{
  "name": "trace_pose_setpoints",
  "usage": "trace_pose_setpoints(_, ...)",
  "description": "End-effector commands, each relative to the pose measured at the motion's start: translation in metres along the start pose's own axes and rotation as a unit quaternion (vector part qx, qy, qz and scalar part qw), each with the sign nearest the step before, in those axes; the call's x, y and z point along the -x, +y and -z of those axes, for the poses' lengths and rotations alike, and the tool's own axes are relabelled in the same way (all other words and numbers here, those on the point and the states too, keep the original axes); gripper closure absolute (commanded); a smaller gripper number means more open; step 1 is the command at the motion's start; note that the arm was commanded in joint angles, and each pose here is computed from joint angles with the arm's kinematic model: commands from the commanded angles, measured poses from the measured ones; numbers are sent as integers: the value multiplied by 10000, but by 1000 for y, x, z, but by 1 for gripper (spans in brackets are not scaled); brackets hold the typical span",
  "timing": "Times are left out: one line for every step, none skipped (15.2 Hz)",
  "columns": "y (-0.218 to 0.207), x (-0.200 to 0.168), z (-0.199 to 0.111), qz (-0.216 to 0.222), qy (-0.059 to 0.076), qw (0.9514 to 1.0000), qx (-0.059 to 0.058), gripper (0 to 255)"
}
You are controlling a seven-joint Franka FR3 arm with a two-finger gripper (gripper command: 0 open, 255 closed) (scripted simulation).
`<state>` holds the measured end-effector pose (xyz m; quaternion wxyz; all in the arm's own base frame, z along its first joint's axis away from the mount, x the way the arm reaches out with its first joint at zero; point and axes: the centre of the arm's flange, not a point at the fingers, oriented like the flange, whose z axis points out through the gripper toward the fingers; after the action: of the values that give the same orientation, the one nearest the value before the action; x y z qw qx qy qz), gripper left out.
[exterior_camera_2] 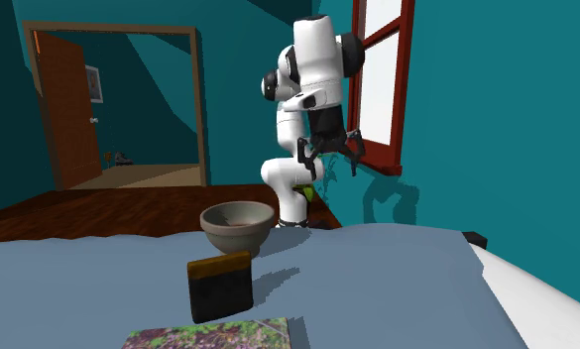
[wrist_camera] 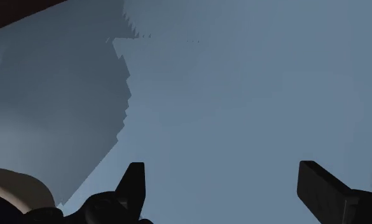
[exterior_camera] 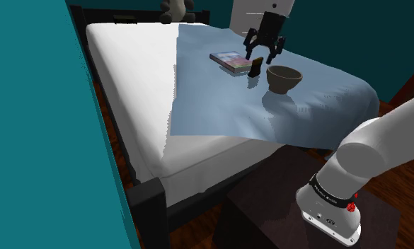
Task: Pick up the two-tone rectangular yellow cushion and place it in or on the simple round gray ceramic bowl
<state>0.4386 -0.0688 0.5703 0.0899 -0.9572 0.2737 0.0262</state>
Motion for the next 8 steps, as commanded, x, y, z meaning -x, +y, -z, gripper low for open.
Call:
trace_pose_setpoints(4, -26, -1, -387, 60, 9992, -25, 0)
trace_pose_setpoints(7, -39, -2, -573, 88, 9983, -37, 0)
trace_pose_setpoints(9, -51, -2, -758, 115, 9970, -49, 0)
trace_pose_setpoints(12, -63, -3, -943, 142, 9954, -61, 0)
trace_pose_setpoints(16, -75, -3, -1127, 169, 9935, -73, 0)
trace_pose_setpoints(20, -86, -3, -1312, 196, 9911, -85, 0)
trace_pose_setpoints(24, -98, -3, -1495, 223, 9885, -96, 0)
trace_pose_setpoints(29, -109, -3, -1679, 250, 9854, -108, 0)
